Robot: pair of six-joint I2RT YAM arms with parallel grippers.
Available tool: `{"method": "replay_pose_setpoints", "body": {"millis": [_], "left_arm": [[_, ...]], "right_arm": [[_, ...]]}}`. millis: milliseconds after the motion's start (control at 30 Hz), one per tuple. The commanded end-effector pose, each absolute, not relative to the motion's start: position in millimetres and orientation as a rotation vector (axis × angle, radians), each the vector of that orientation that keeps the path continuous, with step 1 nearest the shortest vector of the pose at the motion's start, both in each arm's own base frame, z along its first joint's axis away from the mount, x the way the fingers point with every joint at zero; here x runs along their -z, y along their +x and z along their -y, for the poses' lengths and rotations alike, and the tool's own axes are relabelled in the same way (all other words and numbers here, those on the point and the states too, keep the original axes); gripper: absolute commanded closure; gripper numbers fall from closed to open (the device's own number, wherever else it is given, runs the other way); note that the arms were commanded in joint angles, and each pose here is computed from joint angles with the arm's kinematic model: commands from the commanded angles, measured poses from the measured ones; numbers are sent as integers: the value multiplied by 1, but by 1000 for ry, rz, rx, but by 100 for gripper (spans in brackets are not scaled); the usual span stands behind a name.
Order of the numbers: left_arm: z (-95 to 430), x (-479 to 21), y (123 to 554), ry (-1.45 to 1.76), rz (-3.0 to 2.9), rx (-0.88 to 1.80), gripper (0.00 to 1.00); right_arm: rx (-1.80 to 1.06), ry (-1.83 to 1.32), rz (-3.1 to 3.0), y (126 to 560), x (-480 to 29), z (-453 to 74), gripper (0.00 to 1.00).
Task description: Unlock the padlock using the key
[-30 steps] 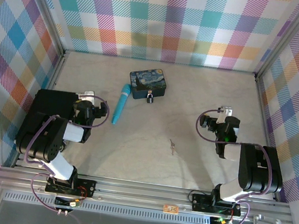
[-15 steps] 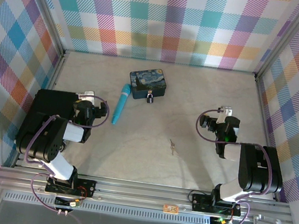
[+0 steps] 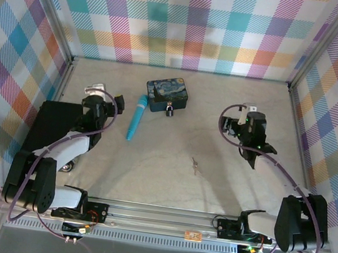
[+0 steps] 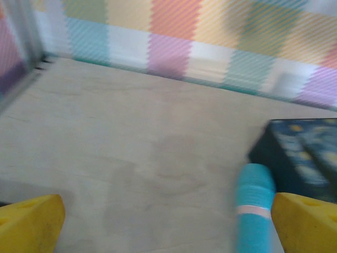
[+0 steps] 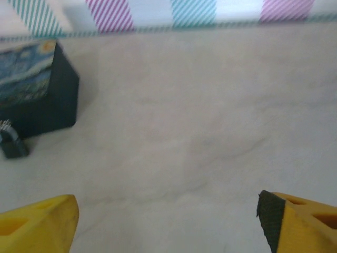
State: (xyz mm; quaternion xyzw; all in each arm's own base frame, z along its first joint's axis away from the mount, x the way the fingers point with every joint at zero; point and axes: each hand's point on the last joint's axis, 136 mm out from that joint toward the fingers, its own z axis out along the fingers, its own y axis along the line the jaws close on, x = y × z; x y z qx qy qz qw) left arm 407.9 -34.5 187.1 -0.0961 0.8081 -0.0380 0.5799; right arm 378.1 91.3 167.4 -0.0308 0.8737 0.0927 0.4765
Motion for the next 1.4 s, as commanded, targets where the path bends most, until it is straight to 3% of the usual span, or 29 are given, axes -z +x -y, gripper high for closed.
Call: {"method": "replay_pose_setpoints", "body": {"millis": [0,100,300,400,667,967,1367], "left_arm": [[90,-176,396,-195,-2021,329,0],[136,-172,388,-172,-2056,442,0],[220,-143,367,-147,-2191,622,0],[242,-128,364,-161,-2217,670,0],[233,-117,367,-259,-2221,626,0],[216,-126,356,-260,-2203,573,0],[224,-144,353,-285,-2169,691,0]], "right_arm": [[-249,-40,-2487,324,-118,-108,17],[-266,-99,-2629,291,-103,-132,22],[-410,-177,-2838,243,-74,-177,45],[-388,-248,-2888,234,-56,-192,52],[-102,-328,-2920,231,-35,-192,57],[-74,-318,-2913,239,-11,-197,64],[-65,-448,-2892,239,3,-197,100]]}}
